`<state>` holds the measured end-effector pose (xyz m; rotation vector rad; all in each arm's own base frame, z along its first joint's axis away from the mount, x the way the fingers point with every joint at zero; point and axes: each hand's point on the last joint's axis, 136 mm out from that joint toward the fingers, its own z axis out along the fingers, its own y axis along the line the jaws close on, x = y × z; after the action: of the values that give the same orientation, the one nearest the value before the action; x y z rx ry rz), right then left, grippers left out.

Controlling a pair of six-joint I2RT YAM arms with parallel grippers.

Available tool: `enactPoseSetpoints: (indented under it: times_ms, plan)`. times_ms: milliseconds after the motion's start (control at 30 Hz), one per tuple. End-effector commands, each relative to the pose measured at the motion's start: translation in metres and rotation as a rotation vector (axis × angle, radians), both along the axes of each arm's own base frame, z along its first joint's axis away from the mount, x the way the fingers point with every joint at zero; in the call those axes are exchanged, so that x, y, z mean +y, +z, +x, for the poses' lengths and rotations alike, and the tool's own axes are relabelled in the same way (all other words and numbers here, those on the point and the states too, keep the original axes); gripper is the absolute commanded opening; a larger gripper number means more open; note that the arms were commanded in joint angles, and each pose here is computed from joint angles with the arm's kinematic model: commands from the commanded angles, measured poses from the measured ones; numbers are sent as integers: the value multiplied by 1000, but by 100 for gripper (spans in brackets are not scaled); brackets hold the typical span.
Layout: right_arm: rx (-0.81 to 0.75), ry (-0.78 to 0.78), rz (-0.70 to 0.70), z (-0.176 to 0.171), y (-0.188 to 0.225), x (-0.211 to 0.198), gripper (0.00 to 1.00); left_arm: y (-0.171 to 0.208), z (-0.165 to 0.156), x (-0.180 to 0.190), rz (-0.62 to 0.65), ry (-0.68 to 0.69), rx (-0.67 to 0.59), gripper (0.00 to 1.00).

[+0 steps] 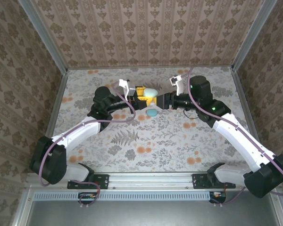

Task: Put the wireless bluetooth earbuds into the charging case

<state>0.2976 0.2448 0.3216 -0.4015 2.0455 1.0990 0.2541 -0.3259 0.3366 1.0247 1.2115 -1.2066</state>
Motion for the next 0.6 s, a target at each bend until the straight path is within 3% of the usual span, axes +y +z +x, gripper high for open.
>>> enactPoseSetpoints:
  times_ms: [0, 567]
  plan:
    - [-35, -13, 49, 4, 24, 0, 64, 0, -11, -2, -5, -58, -29, 27]
    - [14, -84, 119, 23, 32, -10, 64, -6, -14, 0, -6, -52, -39, 26]
